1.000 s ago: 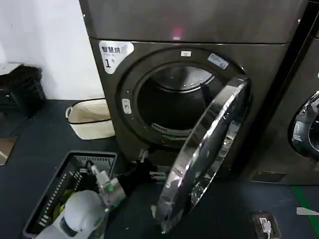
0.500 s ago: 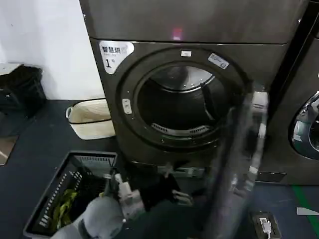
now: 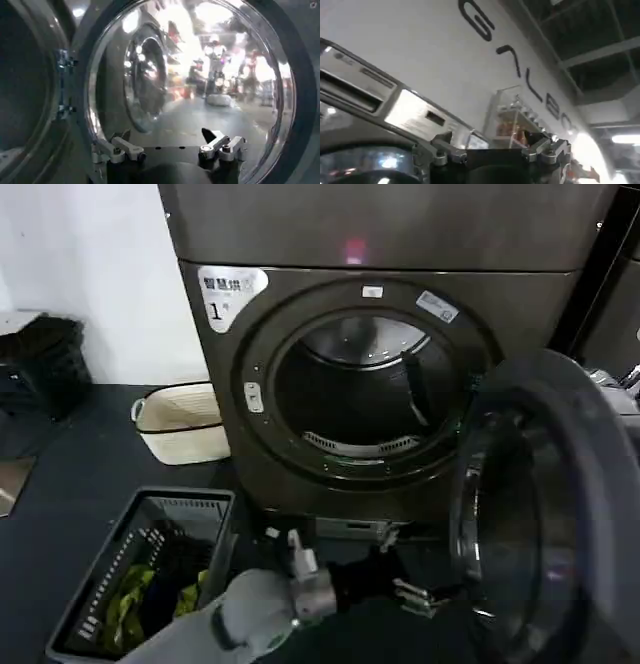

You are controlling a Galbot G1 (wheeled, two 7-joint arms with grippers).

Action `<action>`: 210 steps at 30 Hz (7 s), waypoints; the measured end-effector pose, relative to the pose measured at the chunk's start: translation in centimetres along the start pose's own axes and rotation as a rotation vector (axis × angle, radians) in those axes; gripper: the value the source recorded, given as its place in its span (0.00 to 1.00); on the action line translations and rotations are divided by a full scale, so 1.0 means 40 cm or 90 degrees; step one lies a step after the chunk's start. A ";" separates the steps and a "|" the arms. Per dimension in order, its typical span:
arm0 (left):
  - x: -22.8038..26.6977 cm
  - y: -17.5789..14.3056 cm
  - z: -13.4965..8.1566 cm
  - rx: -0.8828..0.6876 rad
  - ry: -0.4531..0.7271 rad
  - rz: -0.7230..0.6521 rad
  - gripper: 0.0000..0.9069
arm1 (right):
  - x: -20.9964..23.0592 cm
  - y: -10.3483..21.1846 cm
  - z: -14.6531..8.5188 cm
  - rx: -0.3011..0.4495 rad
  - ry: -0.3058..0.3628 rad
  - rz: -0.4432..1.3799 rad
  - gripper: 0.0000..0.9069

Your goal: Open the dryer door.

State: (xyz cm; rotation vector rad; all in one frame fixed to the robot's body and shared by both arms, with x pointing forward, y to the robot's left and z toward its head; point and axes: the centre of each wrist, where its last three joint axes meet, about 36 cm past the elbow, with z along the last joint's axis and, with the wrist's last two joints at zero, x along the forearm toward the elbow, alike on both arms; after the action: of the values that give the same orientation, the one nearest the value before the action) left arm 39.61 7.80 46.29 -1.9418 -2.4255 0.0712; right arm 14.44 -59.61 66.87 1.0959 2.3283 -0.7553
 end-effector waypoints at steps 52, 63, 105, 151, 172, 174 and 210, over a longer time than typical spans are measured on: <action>-0.395 0.097 -0.008 -0.015 -0.007 0.079 1.00 | 0.054 -0.346 -0.107 0.272 0.150 0.271 1.00; -0.487 0.121 -0.028 -0.020 -0.015 0.069 1.00 | 0.060 -0.379 -0.119 0.284 0.150 0.280 1.00; -0.546 0.196 -0.040 -0.021 -0.044 0.010 1.00 | 0.018 -0.340 -0.049 0.239 0.154 0.195 1.00; -0.065 0.203 -0.116 -0.148 -0.088 -0.017 1.00 | 0.000 -0.334 -0.066 0.235 0.133 0.183 1.00; 0.502 0.233 -0.077 -0.226 0.318 -0.221 1.00 | -0.003 -0.334 -0.079 0.234 0.115 0.183 1.00; 0.552 0.229 -0.076 -0.233 0.367 -0.243 1.00 | -0.004 -0.330 -0.075 0.232 0.114 0.180 1.00; 0.984 0.234 -0.083 -0.147 0.793 -0.294 1.00 | -0.008 -0.337 -0.036 0.247 0.112 0.184 1.00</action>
State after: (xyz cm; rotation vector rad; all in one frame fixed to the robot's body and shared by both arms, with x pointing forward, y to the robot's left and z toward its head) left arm 40.30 48.29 49.00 -0.8505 -1.8609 -1.0856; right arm 3.63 -66.03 71.95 1.6854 2.1392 -1.0596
